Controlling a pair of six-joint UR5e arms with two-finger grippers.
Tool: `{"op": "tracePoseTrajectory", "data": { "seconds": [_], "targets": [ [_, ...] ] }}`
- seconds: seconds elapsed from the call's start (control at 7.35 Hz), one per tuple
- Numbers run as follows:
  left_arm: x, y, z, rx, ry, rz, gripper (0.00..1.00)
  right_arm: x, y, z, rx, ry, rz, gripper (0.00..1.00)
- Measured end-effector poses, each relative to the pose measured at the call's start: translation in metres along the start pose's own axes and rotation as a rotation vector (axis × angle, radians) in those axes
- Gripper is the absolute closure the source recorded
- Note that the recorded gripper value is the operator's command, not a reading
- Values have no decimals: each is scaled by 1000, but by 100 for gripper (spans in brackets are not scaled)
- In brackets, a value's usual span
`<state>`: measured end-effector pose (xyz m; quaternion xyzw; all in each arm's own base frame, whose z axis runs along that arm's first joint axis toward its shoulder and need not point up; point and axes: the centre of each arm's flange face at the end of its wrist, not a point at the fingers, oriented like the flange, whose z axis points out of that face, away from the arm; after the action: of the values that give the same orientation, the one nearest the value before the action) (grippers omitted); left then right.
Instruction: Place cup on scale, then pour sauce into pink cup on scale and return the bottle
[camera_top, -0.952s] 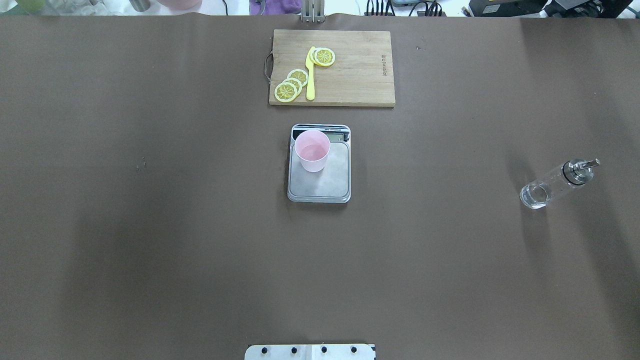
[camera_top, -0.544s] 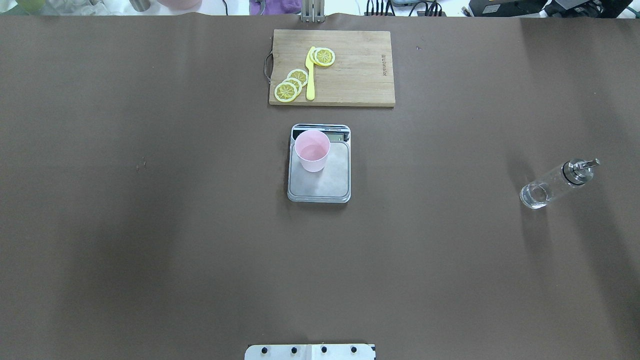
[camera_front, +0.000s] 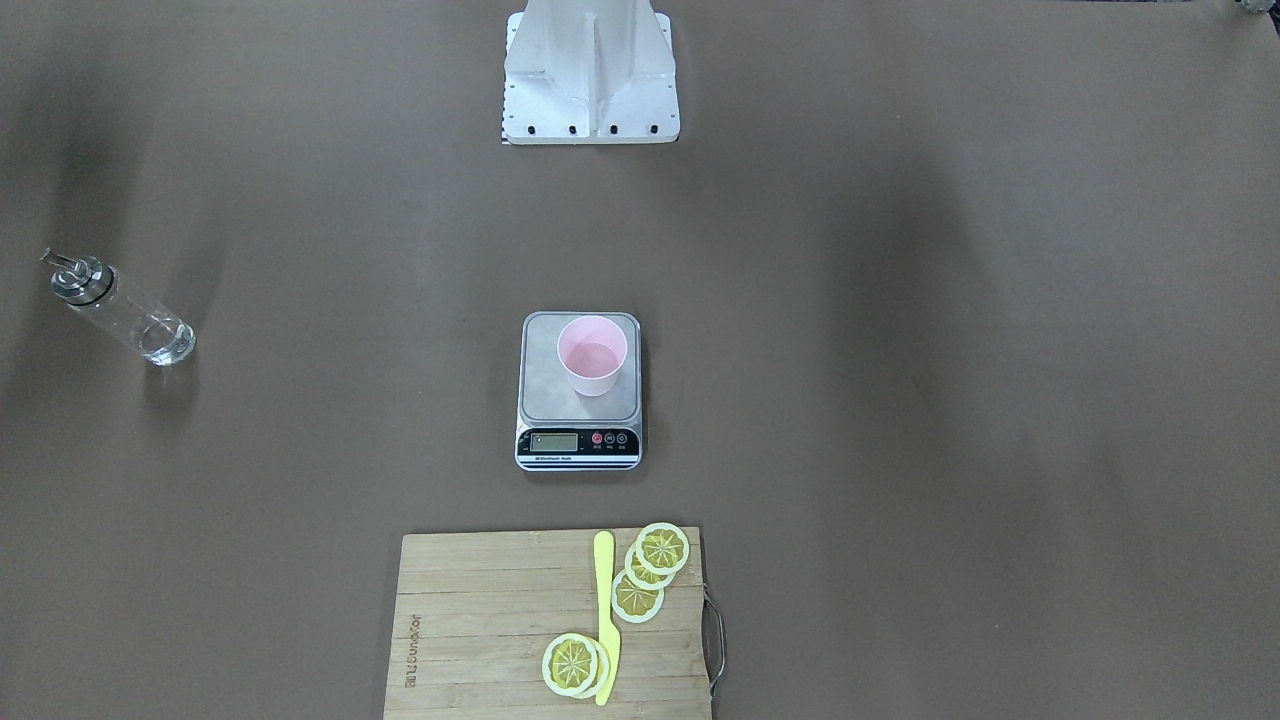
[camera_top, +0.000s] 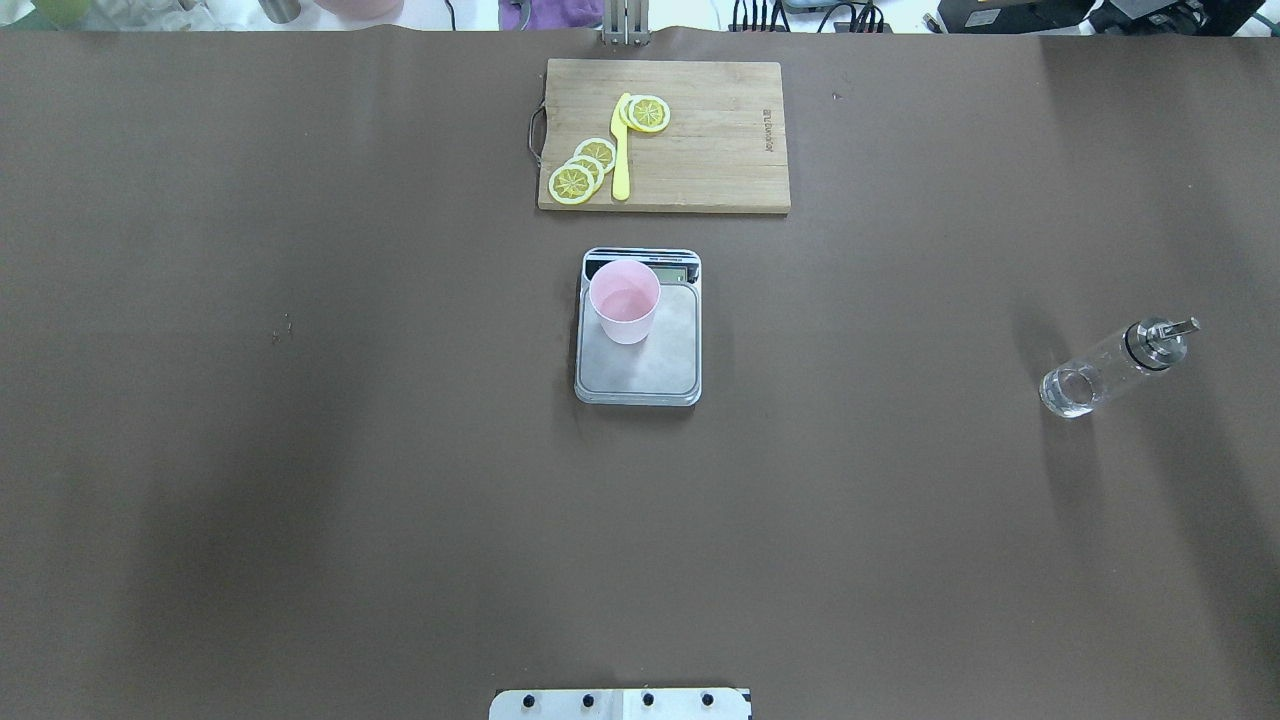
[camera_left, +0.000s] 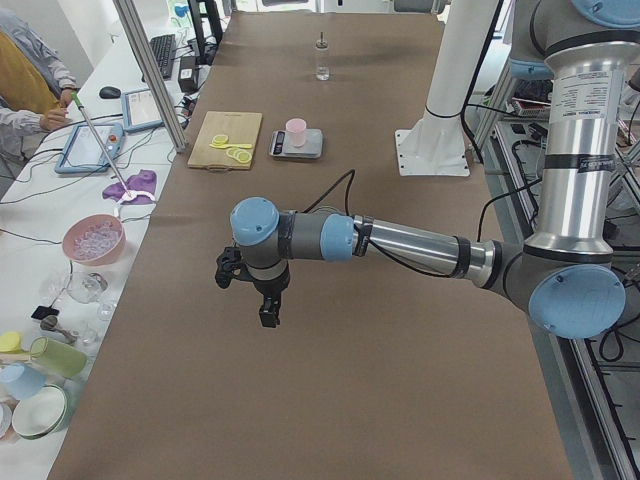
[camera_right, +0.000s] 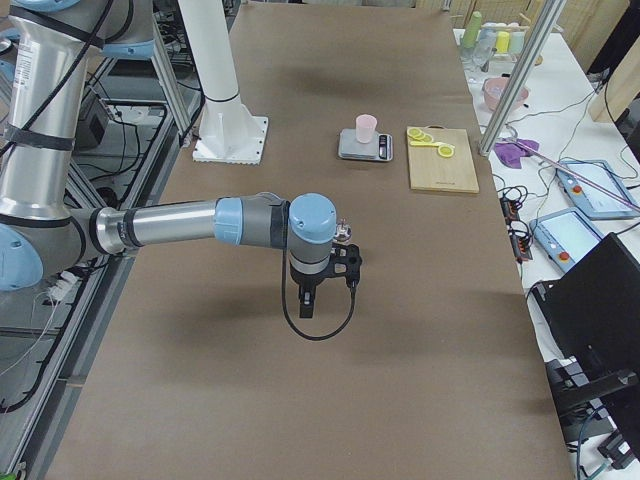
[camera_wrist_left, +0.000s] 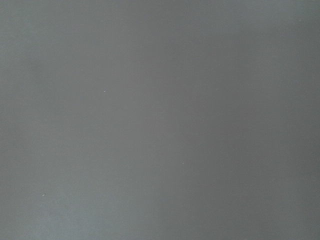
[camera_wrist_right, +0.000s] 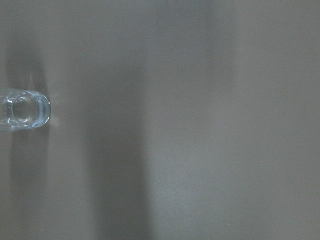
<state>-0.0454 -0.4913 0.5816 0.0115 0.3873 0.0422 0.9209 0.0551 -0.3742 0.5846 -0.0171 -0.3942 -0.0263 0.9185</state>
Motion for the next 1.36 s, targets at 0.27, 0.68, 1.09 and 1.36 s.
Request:
{"op": "tracePoseTrajectory", "data": {
  "seconds": [0.27,0.68,1.09,1.36],
  "targets": [
    [-4,6,-1,1,1,-12,2,-5,-6,-3,6,-1,-12,0],
    [-24,34,-19,47,83,-67,2,-21,-24,1,-5,11,-56,0],
    [-55,66,-12,47,116,-148,2,-27,-30,0,-2,11,-69,0],
    [-64,73,-8,38,89,-168,2,-28,-30,-1,0,11,-71,0]
  ]
}}
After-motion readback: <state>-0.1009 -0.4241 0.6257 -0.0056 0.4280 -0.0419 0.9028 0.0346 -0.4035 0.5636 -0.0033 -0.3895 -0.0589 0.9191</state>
